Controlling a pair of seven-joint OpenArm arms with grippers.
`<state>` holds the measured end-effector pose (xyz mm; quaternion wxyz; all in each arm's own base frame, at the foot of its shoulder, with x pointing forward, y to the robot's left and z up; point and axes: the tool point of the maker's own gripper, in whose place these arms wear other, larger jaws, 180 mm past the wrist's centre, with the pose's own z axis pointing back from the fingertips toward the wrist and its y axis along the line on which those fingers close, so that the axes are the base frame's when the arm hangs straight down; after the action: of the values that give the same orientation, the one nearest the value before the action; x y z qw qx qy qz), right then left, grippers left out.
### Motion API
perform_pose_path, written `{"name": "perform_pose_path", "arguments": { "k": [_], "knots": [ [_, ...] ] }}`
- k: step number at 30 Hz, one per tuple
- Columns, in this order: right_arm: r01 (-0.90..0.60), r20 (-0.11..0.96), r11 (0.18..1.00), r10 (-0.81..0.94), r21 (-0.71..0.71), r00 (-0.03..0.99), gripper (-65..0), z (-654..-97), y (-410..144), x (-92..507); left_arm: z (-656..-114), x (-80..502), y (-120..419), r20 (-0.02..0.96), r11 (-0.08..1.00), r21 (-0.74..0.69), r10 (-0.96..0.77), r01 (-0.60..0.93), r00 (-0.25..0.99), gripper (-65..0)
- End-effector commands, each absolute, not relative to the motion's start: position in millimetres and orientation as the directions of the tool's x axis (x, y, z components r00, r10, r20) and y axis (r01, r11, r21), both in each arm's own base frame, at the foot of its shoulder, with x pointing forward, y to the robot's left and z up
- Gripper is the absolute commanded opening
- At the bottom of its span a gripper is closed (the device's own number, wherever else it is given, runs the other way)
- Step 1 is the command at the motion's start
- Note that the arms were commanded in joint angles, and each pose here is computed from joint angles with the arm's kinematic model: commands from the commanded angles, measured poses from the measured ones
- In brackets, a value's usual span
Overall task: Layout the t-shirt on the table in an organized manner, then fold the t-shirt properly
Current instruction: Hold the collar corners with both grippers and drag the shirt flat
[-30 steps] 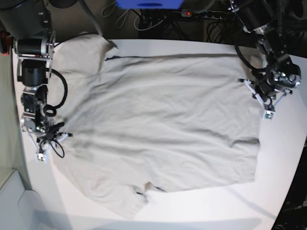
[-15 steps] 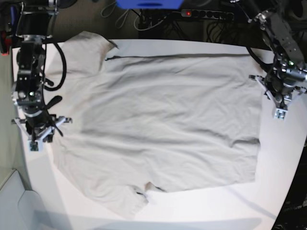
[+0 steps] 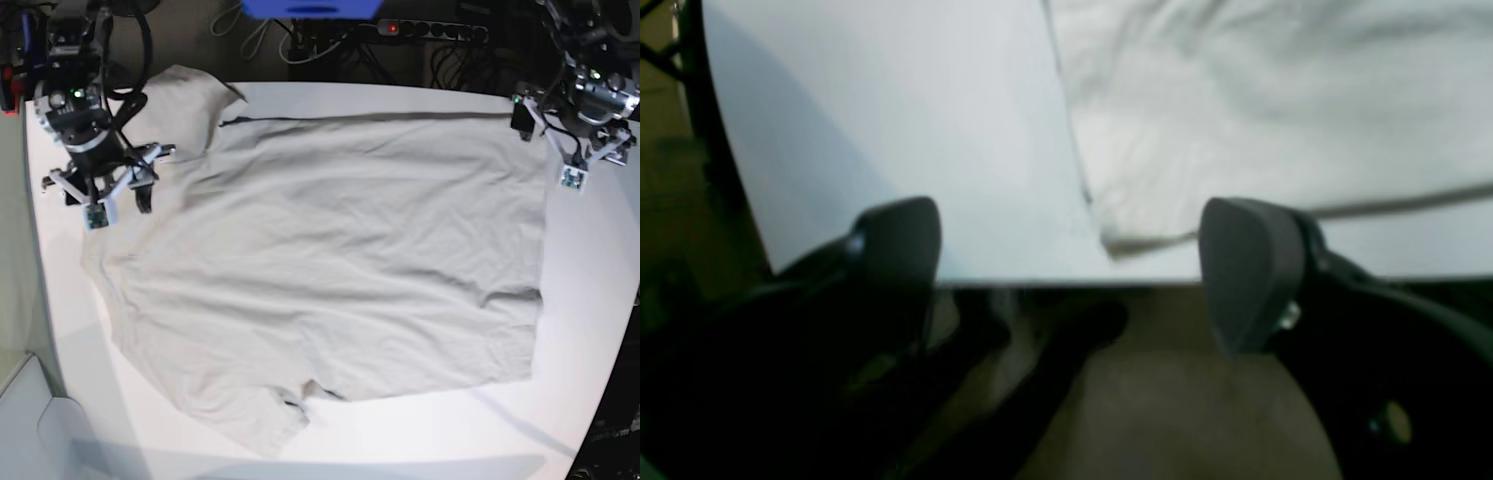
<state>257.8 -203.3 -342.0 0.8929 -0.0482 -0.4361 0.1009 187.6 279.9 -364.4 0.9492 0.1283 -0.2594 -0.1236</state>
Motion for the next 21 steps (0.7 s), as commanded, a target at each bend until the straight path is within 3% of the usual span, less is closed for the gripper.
{"name": "perform_pose_path", "arguments": {
  "k": [1, 8, 16, 21],
  "knots": [
    [-0.138, 0.783, 0.975, 0.222, -0.174, 0.581, -29.8, -337, -202, 256, -362, 184, 282, 0.461, 0.931, 0.320, -0.313, 0.174, 0.830, -4.0],
    [-0.142, 0.749, 0.979, 0.206, -0.149, 0.629, -28.6, -354, -199, 234, -374, 167, 282, 0.437, 0.939, 0.294, -0.296, 0.176, 0.849, -3.9],
    [-0.142, 0.735, 0.980, 0.199, -0.141, 0.648, -28.7, -360, -198, 225, -386, 168, 314, 0.528, 0.988, 0.151, -0.057, -0.027, 0.848, -4.0],
    [-0.137, 0.735, 0.982, 0.189, -0.132, 0.651, -28.7, -361, -196, 224, -403, 173, 310, 0.530, 0.996, 0.070, 0.011, -0.056, 0.848, -4.1]
  ]
}}
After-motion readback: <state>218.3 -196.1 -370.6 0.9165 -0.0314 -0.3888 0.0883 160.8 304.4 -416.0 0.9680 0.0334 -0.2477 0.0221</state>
